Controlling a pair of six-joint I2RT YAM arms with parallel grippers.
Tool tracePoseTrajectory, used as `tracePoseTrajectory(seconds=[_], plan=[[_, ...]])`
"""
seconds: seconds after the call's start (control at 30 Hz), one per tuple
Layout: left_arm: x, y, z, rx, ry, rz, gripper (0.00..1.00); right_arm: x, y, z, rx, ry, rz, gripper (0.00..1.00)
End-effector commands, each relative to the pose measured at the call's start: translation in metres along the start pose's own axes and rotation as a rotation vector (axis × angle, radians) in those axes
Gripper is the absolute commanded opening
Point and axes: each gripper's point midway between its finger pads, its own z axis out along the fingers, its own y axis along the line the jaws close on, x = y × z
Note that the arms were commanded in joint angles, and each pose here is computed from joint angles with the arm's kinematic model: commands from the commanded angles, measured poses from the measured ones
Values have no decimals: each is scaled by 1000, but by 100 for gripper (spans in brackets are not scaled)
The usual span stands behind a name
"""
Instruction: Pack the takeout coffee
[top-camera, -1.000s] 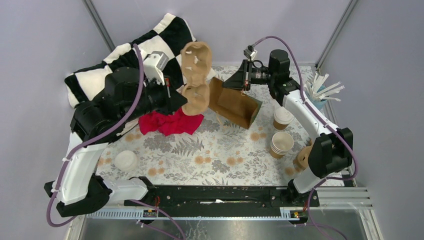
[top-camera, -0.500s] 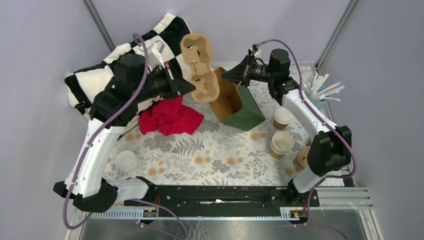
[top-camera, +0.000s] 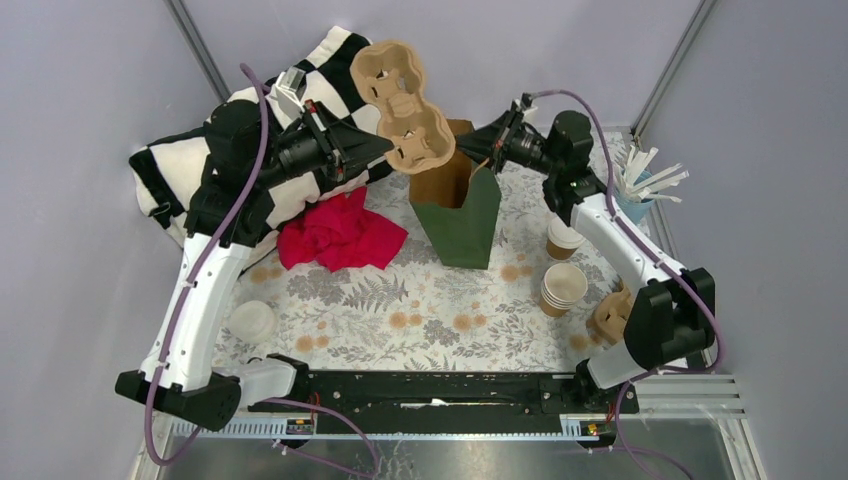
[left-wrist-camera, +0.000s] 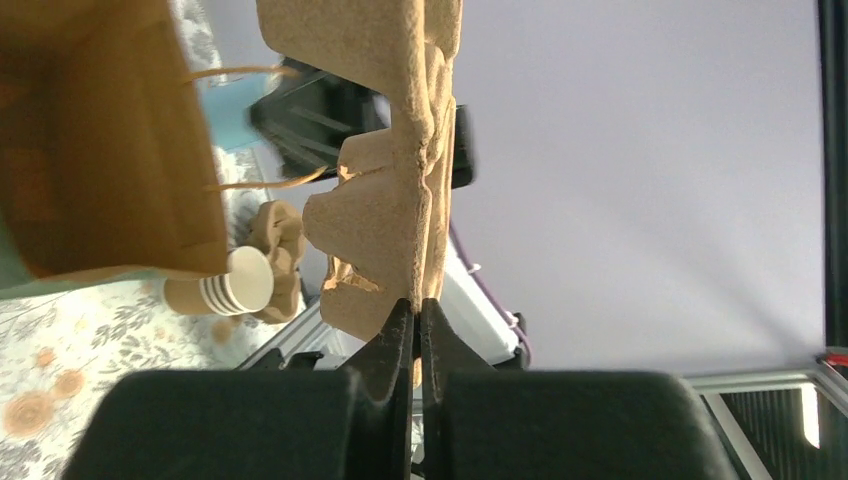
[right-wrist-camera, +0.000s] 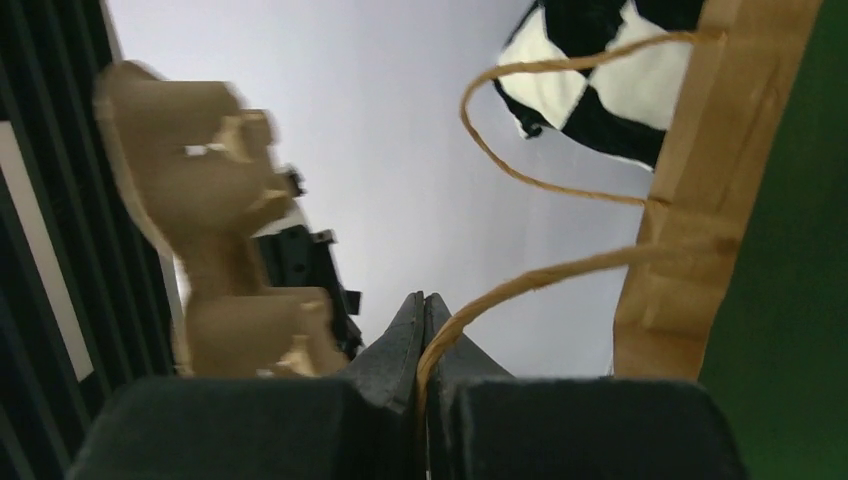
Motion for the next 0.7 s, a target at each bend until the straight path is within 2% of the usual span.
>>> tracePoseTrajectory(seconds=[0.0, 0.1, 0.13, 0.3, 0.33, 0.5, 0.67], plan=[[3, -48, -14, 179, 9, 56, 0, 8, -13, -23, 10, 8, 36, 0], [4, -54, -11, 221, 39, 54, 0, -1, -34, -44, 80, -39, 49, 0], [3, -53, -9, 222, 44, 56, 0, -4, -36, -50, 92, -46, 42, 5], [2, -47, 1, 219, 85, 78, 0, -10, -38, -74, 208, -80, -41, 51], [2, -46, 3, 221, 95, 86, 0, -8, -42, -80, 253, -81, -52, 58], [2, -35, 15, 211, 137, 96, 0, -1, -52, -112, 436, -119, -156, 75], [15, -44, 29, 255, 223, 150, 0, 6, -58, -145, 659, -108, -265, 94]])
